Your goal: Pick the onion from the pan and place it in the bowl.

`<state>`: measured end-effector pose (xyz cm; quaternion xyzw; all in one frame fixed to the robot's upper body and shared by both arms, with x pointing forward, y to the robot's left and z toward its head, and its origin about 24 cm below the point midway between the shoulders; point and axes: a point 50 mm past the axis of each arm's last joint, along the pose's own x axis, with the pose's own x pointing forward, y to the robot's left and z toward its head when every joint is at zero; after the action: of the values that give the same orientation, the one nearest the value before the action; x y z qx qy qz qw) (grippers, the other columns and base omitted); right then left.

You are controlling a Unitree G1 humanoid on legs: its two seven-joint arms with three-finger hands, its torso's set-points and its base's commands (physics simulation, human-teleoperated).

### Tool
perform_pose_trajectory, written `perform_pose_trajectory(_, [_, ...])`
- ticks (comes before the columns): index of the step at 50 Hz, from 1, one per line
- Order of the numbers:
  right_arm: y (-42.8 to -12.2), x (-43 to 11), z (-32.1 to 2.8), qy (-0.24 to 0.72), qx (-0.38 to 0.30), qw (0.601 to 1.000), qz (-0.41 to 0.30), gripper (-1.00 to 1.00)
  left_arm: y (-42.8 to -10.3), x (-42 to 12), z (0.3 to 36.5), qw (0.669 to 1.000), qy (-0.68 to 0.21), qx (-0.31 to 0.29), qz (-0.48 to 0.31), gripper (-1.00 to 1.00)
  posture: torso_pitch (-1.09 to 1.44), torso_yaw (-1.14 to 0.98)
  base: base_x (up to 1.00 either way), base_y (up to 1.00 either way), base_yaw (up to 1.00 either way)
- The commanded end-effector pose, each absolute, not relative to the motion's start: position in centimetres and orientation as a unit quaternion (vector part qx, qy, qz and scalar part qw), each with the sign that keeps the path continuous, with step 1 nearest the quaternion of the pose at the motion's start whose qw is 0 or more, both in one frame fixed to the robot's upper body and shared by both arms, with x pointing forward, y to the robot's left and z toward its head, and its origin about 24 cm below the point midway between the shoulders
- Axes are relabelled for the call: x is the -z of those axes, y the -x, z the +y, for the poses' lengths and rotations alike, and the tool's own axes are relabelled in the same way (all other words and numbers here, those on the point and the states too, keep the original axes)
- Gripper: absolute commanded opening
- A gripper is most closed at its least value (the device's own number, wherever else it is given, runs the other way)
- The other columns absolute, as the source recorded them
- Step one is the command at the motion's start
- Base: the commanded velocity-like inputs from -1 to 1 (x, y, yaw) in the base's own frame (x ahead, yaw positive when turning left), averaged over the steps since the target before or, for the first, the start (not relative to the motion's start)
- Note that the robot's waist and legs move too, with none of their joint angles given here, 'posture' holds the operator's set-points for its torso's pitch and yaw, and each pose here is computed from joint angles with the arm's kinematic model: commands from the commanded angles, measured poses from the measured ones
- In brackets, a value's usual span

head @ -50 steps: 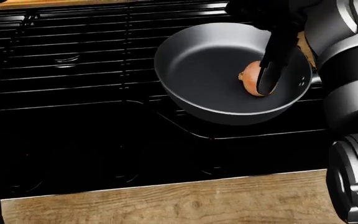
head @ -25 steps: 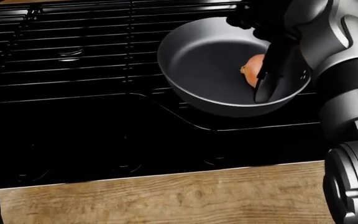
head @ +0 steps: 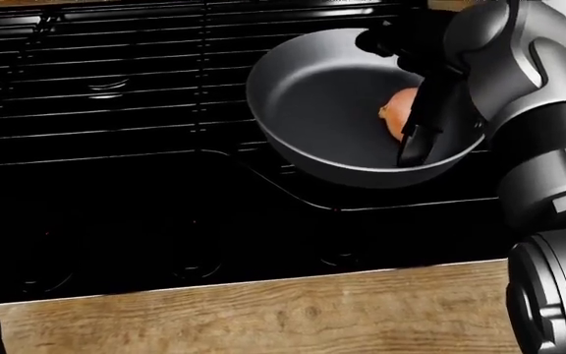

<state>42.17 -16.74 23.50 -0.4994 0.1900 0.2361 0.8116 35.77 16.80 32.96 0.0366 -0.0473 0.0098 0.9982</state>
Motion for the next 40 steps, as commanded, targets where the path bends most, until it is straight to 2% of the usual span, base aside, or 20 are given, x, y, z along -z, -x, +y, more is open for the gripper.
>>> perform_pose_trajectory(1, [-42.2,-26.0,-16.4,0.512,-0.218,0.818,0.149,0.07,-34.9,-35.1,16.8,0.995,-0.036,-0.011,-0.096,1.0,0.0,0.0,0.0,0.0,0.0])
perform_pose_trajectory(2, [-42.2,-26.0,-16.4,0.512,-0.218,0.817,0.149,-0.11,-34.9,-35.1,16.8,0.995,-0.036,-0.011,-0.096,1.0,0.0,0.0,0.0,0.0,0.0])
perform_pose_trajectory(4, [-42.2,-26.1,-16.5,0.512,-0.218,0.817,0.149,-0.93,-34.9,-35.1,16.8,0.995,-0.036,-0.011,-0.097,1.0,0.0,0.0,0.0,0.0,0.0])
perform_pose_trajectory(5, [-42.2,-26.1,-16.5,0.512,-0.218,0.817,0.15,-1.0,-34.8,-35.1,16.8,0.995,-0.036,-0.01,-0.098,1.0,0.0,0.0,0.0,0.0,0.0])
perform_pose_trajectory(21, [-42.1,-27.2,-16.3,0.515,-0.213,0.819,0.14,-1.0,-34.7,-35.2,16.7,0.994,-0.034,-0.008,-0.101,1.0,0.0,0.0,0.0,0.0,0.0])
perform_pose_trajectory(33, [-41.4,-32.8,-15.9,0.511,-0.194,0.832,0.091,-1.0,-34.7,-35.5,16.8,0.994,-0.036,-0.009,-0.102,1.0,0.0,0.0,0.0,0.0,0.0])
perform_pose_trajectory(40, [-40.7,-35.3,-16.2,0.469,-0.189,0.861,0.056,-1.0,-34.7,-35.4,16.8,0.994,-0.035,-0.01,-0.101,1.0,0.0,0.0,0.0,0.0,0.0])
